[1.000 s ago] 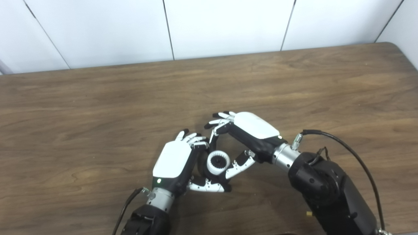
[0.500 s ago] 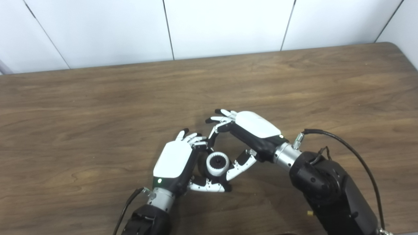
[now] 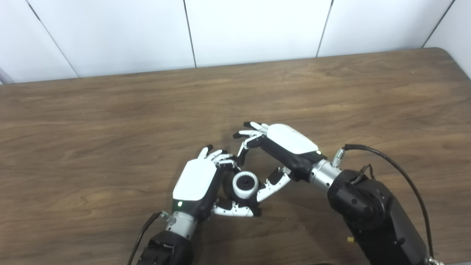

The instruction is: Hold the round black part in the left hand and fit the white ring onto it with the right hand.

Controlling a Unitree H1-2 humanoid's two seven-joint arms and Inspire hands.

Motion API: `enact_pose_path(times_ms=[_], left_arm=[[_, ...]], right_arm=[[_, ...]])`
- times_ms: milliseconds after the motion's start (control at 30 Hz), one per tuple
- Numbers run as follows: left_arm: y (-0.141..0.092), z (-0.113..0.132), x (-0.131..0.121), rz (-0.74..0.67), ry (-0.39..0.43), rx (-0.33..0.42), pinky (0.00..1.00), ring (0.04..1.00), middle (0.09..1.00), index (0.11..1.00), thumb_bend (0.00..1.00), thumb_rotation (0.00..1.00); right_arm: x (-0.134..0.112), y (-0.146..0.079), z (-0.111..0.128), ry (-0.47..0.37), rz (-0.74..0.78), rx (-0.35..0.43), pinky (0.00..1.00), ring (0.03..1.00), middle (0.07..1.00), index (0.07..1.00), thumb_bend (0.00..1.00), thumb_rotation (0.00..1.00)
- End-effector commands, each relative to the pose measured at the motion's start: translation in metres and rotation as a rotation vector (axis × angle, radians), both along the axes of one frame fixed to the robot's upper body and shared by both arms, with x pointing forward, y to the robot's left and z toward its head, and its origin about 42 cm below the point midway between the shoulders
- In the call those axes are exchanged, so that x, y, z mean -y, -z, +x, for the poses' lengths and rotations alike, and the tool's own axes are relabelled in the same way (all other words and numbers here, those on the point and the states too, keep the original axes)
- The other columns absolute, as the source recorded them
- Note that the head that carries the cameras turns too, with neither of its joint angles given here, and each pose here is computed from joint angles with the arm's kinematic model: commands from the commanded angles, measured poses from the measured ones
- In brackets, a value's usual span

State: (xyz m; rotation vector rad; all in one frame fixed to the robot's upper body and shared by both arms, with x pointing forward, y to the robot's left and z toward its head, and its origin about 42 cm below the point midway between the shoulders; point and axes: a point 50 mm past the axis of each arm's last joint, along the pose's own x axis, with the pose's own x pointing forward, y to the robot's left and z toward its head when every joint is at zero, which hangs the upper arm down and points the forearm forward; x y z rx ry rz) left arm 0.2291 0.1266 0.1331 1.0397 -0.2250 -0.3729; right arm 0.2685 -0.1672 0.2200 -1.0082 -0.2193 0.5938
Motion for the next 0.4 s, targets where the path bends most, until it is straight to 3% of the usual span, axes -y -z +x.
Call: enact_pose_path(times_ms=[0, 367], left_arm=[[-0.007, 0.004, 0.003, -0.017, 0.006, 0.034, 0.99, 0.874, 0.786, 0.484, 0.52, 0.05], [-0.004, 0.005, 0.002, -0.010, 0.007, 0.029, 0.99, 0.879, 0.790, 0.484, 0.52, 0.05]], right_arm=[[0.002, -0.020, 0.002, -0.007, 0.027, 0.075, 1.00, 0.988, 0.881, 0.553, 1.00, 0.20], [0.020, -0.037, 0.005, 0.063, 0.040, 0.078, 1.00, 0.984, 0.901, 0.669, 1.00, 0.20]])
